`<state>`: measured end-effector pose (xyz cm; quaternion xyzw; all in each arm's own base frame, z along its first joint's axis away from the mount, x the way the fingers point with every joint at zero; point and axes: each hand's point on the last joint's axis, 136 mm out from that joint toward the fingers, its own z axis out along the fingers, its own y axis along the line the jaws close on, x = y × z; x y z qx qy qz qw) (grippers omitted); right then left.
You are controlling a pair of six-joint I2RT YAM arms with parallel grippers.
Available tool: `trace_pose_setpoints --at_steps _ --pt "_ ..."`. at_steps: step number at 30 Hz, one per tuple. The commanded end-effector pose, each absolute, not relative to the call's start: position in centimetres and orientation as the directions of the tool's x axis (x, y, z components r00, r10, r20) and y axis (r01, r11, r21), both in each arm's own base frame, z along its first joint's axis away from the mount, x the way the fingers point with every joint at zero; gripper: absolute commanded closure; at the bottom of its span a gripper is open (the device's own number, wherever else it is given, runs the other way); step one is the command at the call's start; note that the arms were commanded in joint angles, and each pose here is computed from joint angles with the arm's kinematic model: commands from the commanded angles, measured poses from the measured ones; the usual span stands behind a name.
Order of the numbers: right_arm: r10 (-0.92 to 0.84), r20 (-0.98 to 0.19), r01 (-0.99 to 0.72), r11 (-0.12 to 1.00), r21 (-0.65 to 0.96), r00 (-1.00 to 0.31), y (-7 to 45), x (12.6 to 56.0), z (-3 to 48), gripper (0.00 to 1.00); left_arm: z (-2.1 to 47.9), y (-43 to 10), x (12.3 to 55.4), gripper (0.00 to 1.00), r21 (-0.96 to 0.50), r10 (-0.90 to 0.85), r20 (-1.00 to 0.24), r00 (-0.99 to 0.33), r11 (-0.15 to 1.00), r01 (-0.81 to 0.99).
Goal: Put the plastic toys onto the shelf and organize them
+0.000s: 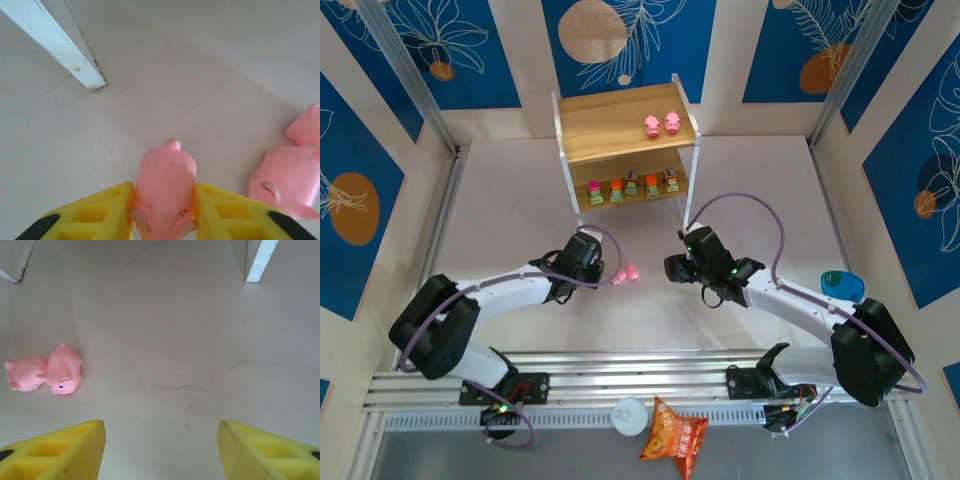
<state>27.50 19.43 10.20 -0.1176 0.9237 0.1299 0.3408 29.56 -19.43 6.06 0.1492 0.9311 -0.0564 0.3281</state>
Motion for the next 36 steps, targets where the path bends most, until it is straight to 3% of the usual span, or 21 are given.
trace_pose_setpoints --at_steps 1,25,36 --pt "-0.109 -0.661 -0.305 0.934 0.188 -0.742 19.5 27.3 10.6 0.38 8.5 -19.9 29.1 0.67 -0.006 0.244 -0.643 -0.726 0.946 0.323" --pt "-0.104 -0.651 -0.294 0.936 0.191 -0.752 19.5 27.3 10.4 0.38 24.3 -23.8 28.6 0.66 0.014 0.244 -0.784 -0.571 0.926 0.377" --pt "-0.101 -0.648 -0.287 0.939 0.188 -0.755 19.5 27.3 10.2 0.28 30.5 -26.0 30.4 0.66 0.009 0.23 -0.837 -0.497 0.913 0.408"
